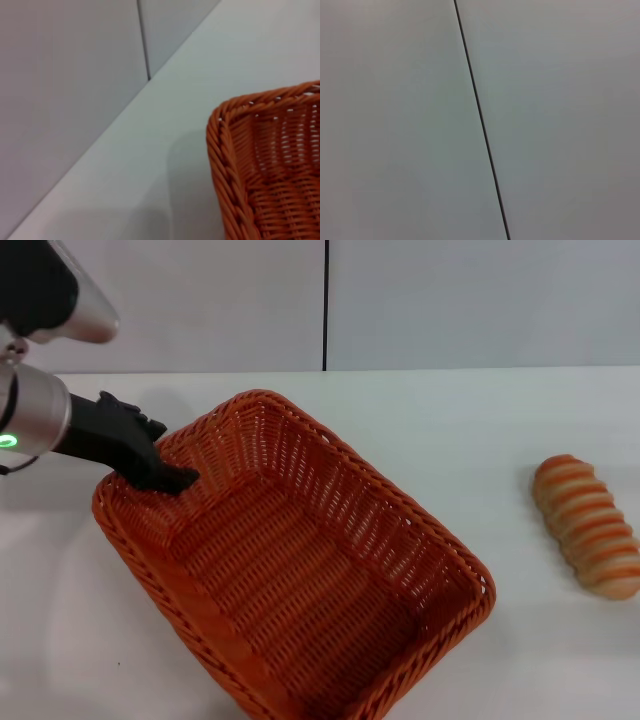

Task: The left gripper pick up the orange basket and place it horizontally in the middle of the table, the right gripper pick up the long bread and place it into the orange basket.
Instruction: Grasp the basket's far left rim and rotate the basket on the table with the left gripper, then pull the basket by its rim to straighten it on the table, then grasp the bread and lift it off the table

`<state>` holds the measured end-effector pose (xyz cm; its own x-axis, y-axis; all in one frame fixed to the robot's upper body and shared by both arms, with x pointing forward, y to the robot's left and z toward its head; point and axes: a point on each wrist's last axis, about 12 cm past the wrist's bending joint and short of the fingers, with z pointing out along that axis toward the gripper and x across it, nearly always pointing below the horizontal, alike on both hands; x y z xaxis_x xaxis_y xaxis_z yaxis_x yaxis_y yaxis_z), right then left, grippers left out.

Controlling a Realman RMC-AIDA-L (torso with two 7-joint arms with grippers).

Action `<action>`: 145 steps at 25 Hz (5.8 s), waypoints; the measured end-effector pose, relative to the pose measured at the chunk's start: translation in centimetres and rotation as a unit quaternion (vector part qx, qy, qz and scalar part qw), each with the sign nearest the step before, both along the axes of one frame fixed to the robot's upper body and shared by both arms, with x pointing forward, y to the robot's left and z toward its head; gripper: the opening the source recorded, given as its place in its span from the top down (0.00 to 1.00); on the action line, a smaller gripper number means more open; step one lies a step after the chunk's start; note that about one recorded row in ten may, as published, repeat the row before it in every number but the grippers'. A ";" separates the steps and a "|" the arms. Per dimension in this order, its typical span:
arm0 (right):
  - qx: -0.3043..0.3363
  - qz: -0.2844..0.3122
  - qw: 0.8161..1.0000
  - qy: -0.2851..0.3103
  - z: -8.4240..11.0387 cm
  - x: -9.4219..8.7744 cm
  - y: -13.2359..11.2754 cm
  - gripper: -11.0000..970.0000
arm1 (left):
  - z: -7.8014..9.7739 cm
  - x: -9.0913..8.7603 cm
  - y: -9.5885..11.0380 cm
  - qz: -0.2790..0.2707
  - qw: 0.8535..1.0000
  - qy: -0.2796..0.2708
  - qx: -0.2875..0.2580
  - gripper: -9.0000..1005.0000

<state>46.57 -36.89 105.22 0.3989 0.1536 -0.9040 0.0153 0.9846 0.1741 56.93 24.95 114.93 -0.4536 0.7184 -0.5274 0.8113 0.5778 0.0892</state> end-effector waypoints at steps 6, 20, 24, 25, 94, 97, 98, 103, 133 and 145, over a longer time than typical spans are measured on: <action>0.000 -0.001 1.000 0.001 0.0 -0.1 0.0 0.42 | -0.4 0.1 -0.4 -0.007 1.000 0.003 0.019 0.28; 0.000 -0.004 1.000 0.006 -0.2 -0.2 -0.2 0.42 | -0.2 0.2 -1.6 -0.025 0.999 0.017 0.038 0.35; -0.002 -0.005 1.000 0.007 -0.2 -0.2 -0.3 0.42 | 0.1 0.5 -2.0 -0.026 0.999 0.016 0.040 0.41; -0.003 -0.006 1.000 0.007 -0.1 -0.2 -0.3 0.42 | 0.2 0.6 -2.0 -0.024 0.999 0.015 0.041 0.42; -0.088 0.128 0.988 -0.005 4.5 7.7 1.6 0.42 | -0.1 -6.0 6.5 0.388 0.897 0.166 -0.130 0.86; -0.089 0.128 0.988 -0.005 4.4 7.6 1.6 0.42 | -0.3 -6.1 5.8 0.373 0.903 0.175 -0.124 0.85; -0.090 0.128 0.988 -0.004 4.4 7.6 1.7 0.42 | -0.3 -6.1 5.8 0.373 0.903 0.175 -0.124 0.84; -0.089 0.127 0.988 -0.004 4.3 7.6 1.8 0.42 | -0.3 -6.0 5.7 0.370 0.902 0.180 -0.127 0.80; -0.019 0.299 0.889 0.345 11.8 9.0 -1.6 0.42 | 0.0 -7.5 16.0 0.339 0.866 0.002 -0.366 0.39; -0.028 0.286 0.730 0.621 16.0 9.7 0.6 0.42 | -3.9 -10.3 15.9 0.231 0.844 -0.167 -0.455 0.39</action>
